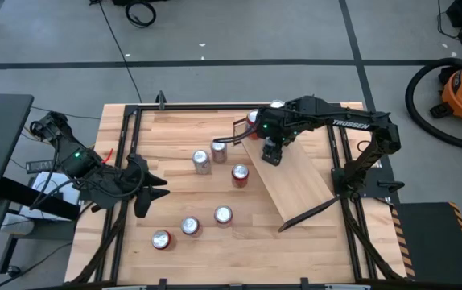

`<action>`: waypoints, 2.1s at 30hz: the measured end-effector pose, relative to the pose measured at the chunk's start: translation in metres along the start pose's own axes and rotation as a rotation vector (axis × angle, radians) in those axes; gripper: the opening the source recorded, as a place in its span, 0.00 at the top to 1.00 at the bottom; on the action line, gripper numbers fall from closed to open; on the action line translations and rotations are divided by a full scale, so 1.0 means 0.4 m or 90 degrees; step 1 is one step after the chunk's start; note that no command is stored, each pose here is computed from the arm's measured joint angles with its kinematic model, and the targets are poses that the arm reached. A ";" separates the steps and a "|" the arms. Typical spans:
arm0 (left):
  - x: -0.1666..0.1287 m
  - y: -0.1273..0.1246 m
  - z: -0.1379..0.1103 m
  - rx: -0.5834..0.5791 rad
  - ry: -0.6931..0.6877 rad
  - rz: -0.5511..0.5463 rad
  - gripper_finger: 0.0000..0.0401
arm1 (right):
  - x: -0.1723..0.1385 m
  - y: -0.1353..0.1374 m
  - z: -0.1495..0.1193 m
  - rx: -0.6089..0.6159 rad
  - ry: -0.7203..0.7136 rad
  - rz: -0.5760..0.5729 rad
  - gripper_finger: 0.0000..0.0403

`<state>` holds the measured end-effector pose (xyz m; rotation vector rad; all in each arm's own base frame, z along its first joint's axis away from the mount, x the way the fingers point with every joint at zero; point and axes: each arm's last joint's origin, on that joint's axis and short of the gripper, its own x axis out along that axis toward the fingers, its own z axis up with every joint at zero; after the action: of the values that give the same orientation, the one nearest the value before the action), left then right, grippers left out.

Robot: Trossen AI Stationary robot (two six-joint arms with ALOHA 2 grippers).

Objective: Place canned beverage on shelf
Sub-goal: Put the blue soda can aligned with the other blue soda can on the shelf

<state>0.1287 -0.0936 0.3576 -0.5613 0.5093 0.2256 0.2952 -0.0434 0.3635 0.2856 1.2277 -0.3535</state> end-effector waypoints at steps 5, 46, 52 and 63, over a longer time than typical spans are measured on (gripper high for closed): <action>0.000 0.000 0.000 0.000 0.000 0.000 0.54 | -0.021 0.000 0.006 -0.048 -0.018 0.005 0.21; 0.000 0.000 0.000 0.000 0.000 0.000 0.54 | -0.064 0.007 0.015 -0.145 -0.059 0.010 0.38; 0.000 0.000 0.000 0.000 0.000 0.000 0.54 | -0.063 -0.010 0.019 0.067 -0.068 -0.023 0.31; 0.000 0.000 0.000 0.000 0.000 0.000 0.54 | -0.063 -0.013 0.024 0.071 -0.078 -0.023 0.26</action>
<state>0.1287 -0.0935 0.3575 -0.5613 0.5093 0.2261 0.2938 -0.0491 0.3903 0.3336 1.0961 -0.4652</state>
